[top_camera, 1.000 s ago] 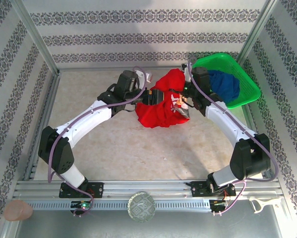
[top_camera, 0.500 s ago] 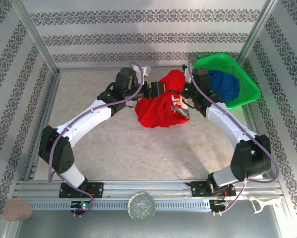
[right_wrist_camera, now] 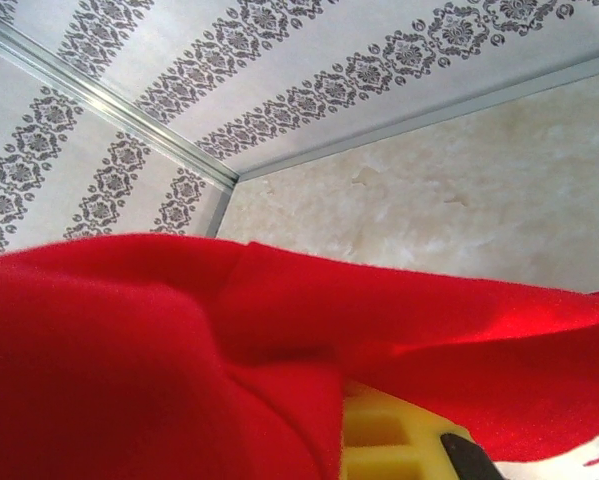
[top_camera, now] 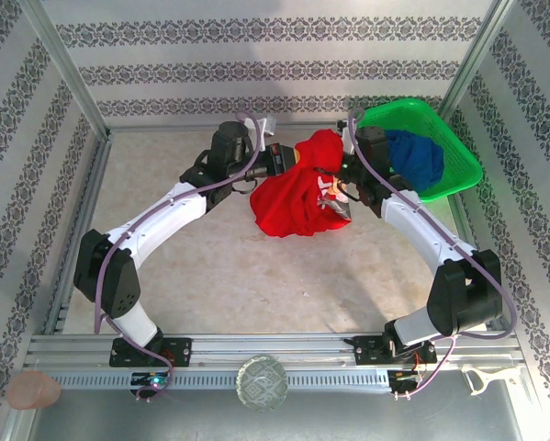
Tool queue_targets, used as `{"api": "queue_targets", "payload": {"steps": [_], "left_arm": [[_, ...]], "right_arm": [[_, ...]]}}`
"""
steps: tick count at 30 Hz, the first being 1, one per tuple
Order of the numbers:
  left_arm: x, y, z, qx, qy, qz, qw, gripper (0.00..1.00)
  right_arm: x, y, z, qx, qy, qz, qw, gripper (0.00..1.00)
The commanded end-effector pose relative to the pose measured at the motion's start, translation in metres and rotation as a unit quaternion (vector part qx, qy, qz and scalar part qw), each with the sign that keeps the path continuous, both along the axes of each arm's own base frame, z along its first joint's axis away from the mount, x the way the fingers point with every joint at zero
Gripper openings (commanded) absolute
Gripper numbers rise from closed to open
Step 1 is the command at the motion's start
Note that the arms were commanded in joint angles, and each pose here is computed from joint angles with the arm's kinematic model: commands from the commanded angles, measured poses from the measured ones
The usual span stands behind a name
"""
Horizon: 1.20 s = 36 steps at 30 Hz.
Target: Fold the inside-out t-shirt
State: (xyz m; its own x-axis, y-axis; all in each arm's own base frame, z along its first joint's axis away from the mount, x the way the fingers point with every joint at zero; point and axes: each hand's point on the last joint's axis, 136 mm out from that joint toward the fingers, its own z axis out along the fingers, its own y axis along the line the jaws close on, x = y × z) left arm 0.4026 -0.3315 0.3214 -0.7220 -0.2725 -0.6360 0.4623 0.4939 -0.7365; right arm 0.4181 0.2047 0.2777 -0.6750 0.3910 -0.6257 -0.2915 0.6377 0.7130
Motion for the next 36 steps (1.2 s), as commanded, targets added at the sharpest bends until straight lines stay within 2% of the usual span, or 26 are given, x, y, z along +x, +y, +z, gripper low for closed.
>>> {"api": "queue_targets", "payload": {"steps": [1,3,6,7,9,13,21,23,26,31,34,36], "left_arm": [[-0.005,0.024,0.065,-0.083,-0.046,0.016,0.995,0.00],[-0.004,0.040,0.078,-0.105,-0.052,0.035,0.993,0.03],[-0.004,0.051,0.080,-0.108,-0.048,0.044,0.992,0.57],[-0.005,0.050,0.078,-0.106,-0.045,0.042,0.992,0.65],[-0.005,0.048,0.068,-0.101,-0.031,0.036,0.994,0.71],[-0.006,0.042,0.045,-0.105,-0.001,0.027,0.994,0.73],[-0.021,0.015,0.000,-0.073,0.035,-0.002,0.997,0.75],[-0.025,0.008,-0.011,-0.060,0.042,-0.011,0.997,0.81],[-0.026,0.002,-0.026,-0.047,0.052,-0.013,0.997,0.83],[-0.011,-0.008,-0.016,-0.054,0.037,-0.015,0.998,0.83],[0.000,-0.015,-0.003,-0.062,0.024,-0.019,0.998,0.69],[0.005,-0.019,0.007,-0.071,0.016,-0.024,0.997,0.51]], "right_arm": [[0.005,-0.015,-0.003,-0.001,0.004,-0.031,1.000,0.00],[0.008,-0.020,-0.006,0.001,0.008,-0.038,0.999,0.00],[0.008,-0.018,-0.001,0.004,0.004,-0.032,0.999,0.00],[0.008,-0.017,0.001,0.006,0.003,-0.030,1.000,0.00],[0.008,-0.016,0.004,0.008,0.001,-0.028,1.000,0.00],[0.008,-0.016,0.007,0.010,-0.002,-0.026,1.000,0.00],[0.009,-0.015,0.010,0.012,-0.002,-0.025,1.000,0.00],[0.009,-0.015,0.011,0.012,-0.003,-0.025,1.000,0.00],[0.009,-0.014,0.015,0.015,-0.005,-0.022,1.000,0.00],[0.012,-0.009,0.038,0.023,-0.021,-0.008,0.999,0.00],[0.013,-0.008,0.048,0.028,-0.028,-0.006,0.999,0.00],[0.013,-0.009,0.048,0.030,-0.026,-0.008,0.999,0.00]]}}
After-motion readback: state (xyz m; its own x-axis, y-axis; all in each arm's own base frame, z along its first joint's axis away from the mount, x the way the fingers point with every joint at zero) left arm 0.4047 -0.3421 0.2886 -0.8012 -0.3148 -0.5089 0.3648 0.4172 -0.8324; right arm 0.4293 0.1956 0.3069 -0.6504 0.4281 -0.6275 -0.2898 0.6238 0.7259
